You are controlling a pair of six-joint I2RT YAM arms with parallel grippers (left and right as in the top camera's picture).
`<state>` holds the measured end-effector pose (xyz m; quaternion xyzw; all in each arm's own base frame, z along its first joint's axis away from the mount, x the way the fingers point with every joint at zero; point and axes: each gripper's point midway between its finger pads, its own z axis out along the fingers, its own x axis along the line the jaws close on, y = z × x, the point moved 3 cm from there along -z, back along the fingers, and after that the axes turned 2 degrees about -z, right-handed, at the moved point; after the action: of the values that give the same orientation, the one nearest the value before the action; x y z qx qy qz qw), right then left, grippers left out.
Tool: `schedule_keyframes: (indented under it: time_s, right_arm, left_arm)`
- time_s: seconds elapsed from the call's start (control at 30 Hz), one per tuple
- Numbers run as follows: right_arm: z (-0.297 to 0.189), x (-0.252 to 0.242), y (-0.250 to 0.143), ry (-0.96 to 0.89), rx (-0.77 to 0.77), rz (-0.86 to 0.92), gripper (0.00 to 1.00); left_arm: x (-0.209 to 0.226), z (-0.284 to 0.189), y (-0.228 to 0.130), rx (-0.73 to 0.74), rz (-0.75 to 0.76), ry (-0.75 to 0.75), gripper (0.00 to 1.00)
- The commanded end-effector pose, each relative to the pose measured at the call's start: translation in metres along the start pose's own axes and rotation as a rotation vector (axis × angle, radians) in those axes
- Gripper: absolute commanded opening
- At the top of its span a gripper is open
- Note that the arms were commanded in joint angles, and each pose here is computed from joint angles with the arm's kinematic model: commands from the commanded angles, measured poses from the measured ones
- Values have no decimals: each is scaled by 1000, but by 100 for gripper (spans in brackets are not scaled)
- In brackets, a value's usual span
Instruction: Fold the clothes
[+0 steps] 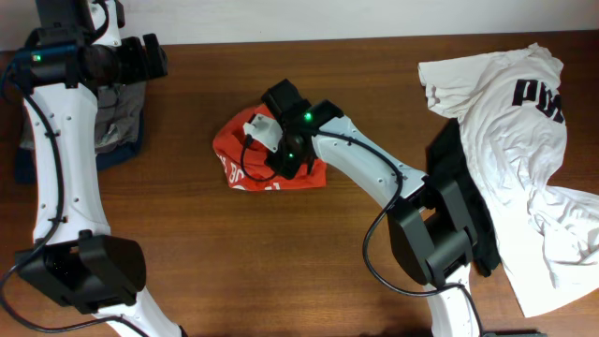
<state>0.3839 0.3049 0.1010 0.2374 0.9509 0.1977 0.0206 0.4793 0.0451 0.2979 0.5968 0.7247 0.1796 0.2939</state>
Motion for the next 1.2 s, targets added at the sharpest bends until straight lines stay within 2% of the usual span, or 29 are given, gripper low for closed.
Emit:
schedule_keyframes:
  time_s: [0.0, 0.13, 0.3, 0.57, 0.83, 0.9, 1.0, 1.17]
  right_arm:
    - [-40, -5, 18, 12, -47, 39, 4]
    - [-94, -20, 17, 1, -32, 203, 4]
    - [-112, -37, -12, 40, 28, 388, 4]
    - [-93, -54, -89, 120, 219, 615, 4]
    - [-50, -54, -147, 172, 320, 714, 4]
    - [-47, -56, -153, 176, 319, 702, 18]
    - [-55, -64, -149, 163, 294, 694, 25]
    - [-99, -85, -116, 105, 188, 653, 45]
  left_arm:
    - [-2, -18, 8, -45, 30, 8, 99]
    - [-1, -18, 8, -45, 30, 8, 99]
    - [2, -18, 8, -47, 29, 35, 99]
    - [7, -18, 8, -47, 28, 65, 99]
    - [8, -19, 9, -48, 27, 76, 99]
    - [9, -19, 9, -49, 27, 76, 99]
    - [9, -19, 9, -49, 27, 76, 99]
    - [8, -19, 8, -47, 52, 77, 99]
